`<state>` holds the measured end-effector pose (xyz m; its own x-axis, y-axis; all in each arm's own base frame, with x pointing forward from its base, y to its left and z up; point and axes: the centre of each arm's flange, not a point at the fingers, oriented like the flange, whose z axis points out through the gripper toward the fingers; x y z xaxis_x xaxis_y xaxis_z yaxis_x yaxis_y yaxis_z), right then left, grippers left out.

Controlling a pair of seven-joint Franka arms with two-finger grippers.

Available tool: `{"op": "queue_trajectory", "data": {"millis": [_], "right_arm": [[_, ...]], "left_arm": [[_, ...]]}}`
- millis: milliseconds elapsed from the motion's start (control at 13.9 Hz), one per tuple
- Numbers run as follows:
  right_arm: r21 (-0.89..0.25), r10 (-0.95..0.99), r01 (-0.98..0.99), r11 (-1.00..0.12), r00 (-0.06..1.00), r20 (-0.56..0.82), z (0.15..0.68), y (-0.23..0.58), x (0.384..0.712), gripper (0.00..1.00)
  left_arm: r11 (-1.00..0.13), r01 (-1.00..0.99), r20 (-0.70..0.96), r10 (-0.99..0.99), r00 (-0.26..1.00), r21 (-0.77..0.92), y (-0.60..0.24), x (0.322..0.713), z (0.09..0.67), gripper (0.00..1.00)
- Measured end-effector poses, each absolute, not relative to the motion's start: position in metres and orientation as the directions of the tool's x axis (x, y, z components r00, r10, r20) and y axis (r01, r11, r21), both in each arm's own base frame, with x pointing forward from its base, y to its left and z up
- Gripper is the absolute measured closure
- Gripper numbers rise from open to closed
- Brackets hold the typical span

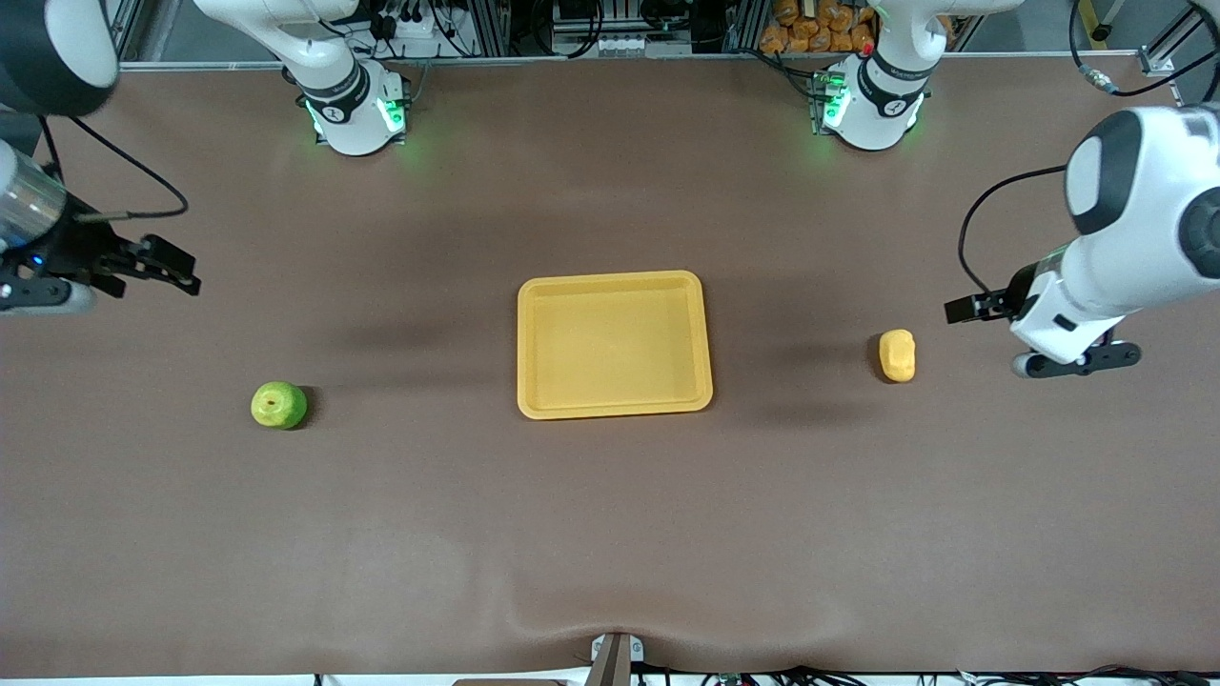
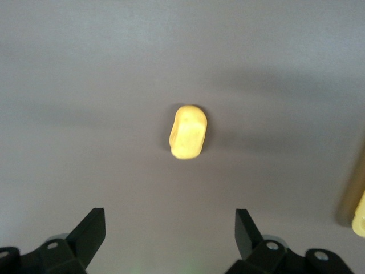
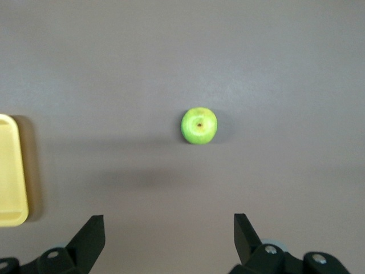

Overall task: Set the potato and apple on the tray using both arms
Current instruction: 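Lower the left gripper to the potato while the right gripper reaches the apple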

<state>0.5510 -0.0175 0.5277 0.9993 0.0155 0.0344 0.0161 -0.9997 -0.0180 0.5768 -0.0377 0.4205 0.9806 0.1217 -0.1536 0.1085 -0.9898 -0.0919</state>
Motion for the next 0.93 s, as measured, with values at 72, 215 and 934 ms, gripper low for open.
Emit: {"op": "queue_trajectory", "data": {"millis": [72,215,934], "right_arm": [[-0.016,0.027,0.028,-0.999,0.998,0.05,0.513,-0.017,0.553,0.0],[-0.012,0.049,0.05,-0.999,0.997,0.059,0.484,-0.017,0.558,0.0],[0.005,0.1,0.099,-0.995,0.994,0.046,0.357,-0.023,0.602,0.0]], "left_arm": [[-0.99,0.106,-0.14,0.118,0.983,-0.089,-0.038,0.575,0.408,0.0],[-0.991,0.102,-0.112,0.111,0.988,-0.083,-0.038,0.57,0.386,0.0],[-0.995,0.019,0.023,0.017,1.0,-0.1,-0.034,0.542,0.271,0.0]]}}
